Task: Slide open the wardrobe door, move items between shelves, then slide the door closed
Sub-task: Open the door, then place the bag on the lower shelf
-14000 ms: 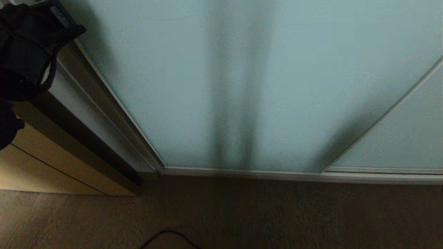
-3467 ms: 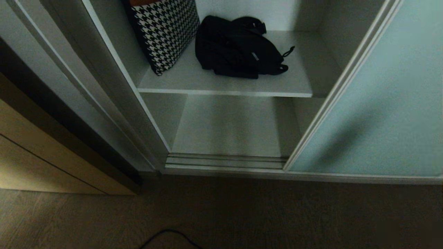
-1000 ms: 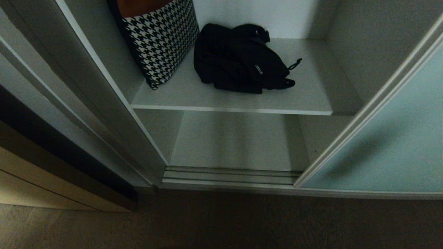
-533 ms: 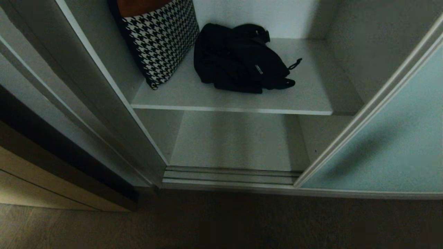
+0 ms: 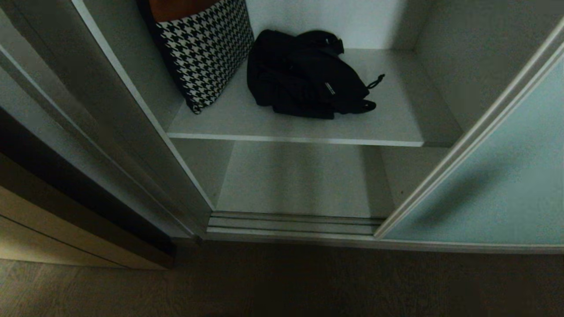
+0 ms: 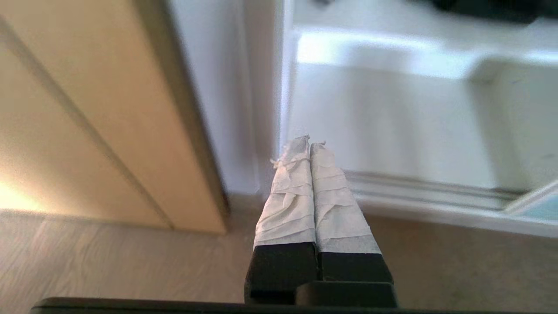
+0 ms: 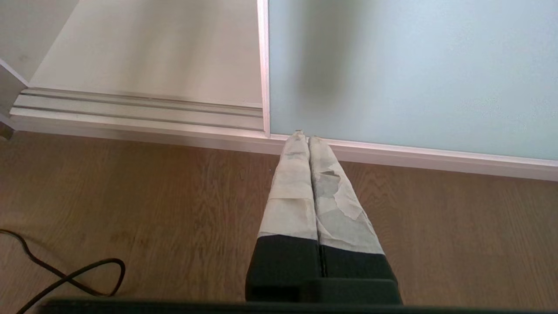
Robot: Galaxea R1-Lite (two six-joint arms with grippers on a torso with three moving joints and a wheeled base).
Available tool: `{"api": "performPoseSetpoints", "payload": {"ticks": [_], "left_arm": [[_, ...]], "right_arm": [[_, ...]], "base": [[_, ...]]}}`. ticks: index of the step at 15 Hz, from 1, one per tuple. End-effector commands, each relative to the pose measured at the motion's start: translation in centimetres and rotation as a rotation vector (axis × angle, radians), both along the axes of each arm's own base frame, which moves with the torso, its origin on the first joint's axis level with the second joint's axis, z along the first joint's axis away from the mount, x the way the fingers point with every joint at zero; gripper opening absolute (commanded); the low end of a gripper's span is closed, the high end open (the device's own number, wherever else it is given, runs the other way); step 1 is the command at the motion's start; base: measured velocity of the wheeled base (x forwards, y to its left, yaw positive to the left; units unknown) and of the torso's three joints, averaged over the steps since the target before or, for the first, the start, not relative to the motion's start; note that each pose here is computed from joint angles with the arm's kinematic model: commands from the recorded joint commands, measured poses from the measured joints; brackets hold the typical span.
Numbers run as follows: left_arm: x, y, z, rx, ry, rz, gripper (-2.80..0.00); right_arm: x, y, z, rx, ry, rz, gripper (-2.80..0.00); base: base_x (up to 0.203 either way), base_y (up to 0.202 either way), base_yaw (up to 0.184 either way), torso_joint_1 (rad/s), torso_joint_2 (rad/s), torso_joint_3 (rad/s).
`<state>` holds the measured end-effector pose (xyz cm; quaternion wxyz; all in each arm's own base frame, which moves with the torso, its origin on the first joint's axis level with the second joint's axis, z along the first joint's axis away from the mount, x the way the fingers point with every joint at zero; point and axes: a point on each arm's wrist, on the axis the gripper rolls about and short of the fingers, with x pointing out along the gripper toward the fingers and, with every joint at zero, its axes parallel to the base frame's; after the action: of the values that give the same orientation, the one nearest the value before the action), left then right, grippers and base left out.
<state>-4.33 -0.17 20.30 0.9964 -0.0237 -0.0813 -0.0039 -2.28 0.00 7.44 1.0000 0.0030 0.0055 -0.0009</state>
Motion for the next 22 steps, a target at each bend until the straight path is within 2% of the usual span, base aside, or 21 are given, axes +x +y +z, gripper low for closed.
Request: {"api": "performPoseSetpoints", "payload": {"ticks": [1,4,6,9,12,15,16,17,18,20,21,22], "left_arm": [[3.3,0.0,3.6,-0.010,0.100,-0.029,-2.80],[9.1,0.0,8.7,-0.067,0.193,-0.121,-2.80],[13.7,-0.2,10.5,-0.107,0.268,-0.201,-2.80],[20.7,-1.6,11.0,-0.154,0.388,-0.333,-2.80],[26.2,-5.9,9.9,-0.171,0.443,-0.501,-2.80],[30.1,-8.7,8.0,-0.205,0.477,-0.507,-2.80],[31.6,-9.4,7.4,-0.234,0.489,-0.467,-2.80],[33.4,-10.1,6.8,-0.273,0.492,-0.391,-2.80],[35.4,-10.7,6.5,-0.321,0.475,-0.308,0.00],[38.6,-11.8,7.0,-0.431,0.412,-0.198,0.00],[39.1,-12.0,7.6,-0.473,0.379,-0.188,0.00],[39.1,-12.5,8.2,-0.491,0.360,-0.216,0.00]], "right_arm": [[0.0,0.0,0.0,0.000,0.001,0.000,-2.80],[0.0,0.0,0.0,0.000,0.000,0.000,-2.80],[0.0,0.0,0.0,0.000,0.001,0.000,-2.80],[0.0,0.0,0.0,0.000,0.000,0.000,-2.80],[0.0,0.0,0.0,0.000,0.001,0.000,-2.80],[0.0,0.0,0.0,0.000,0.001,0.000,-2.80],[0.0,0.0,0.0,0.000,0.001,0.000,-2.80],[0.0,0.0,0.0,0.000,0.000,0.000,-2.80],[0.0,0.0,0.0,0.000,0.000,0.000,-2.80],[0.0,0.0,0.0,0.000,0.000,0.000,-2.80],[0.0,0.0,0.0,0.000,0.000,0.000,-2.80],[0.0,0.0,0.0,0.000,0.000,0.000,-2.80]], "base": [[0.000,0.000,0.000,0.000,0.00,0.000],[0.000,0.000,0.000,0.000,0.00,0.000],[0.000,0.000,0.000,0.000,0.00,0.000],[0.000,0.000,0.000,0.000,0.00,0.000],[0.000,0.000,0.000,0.000,0.00,0.000],[0.000,0.000,0.000,0.000,0.00,0.000],[0.000,0.000,0.000,0.000,0.00,0.000],[0.000,0.000,0.000,0.000,0.00,0.000],[0.000,0.000,0.000,0.000,0.00,0.000],[0.000,0.000,0.000,0.000,0.00,0.000],[0.000,0.000,0.000,0.000,0.00,0.000],[0.000,0.000,0.000,0.000,0.00,0.000]]}}
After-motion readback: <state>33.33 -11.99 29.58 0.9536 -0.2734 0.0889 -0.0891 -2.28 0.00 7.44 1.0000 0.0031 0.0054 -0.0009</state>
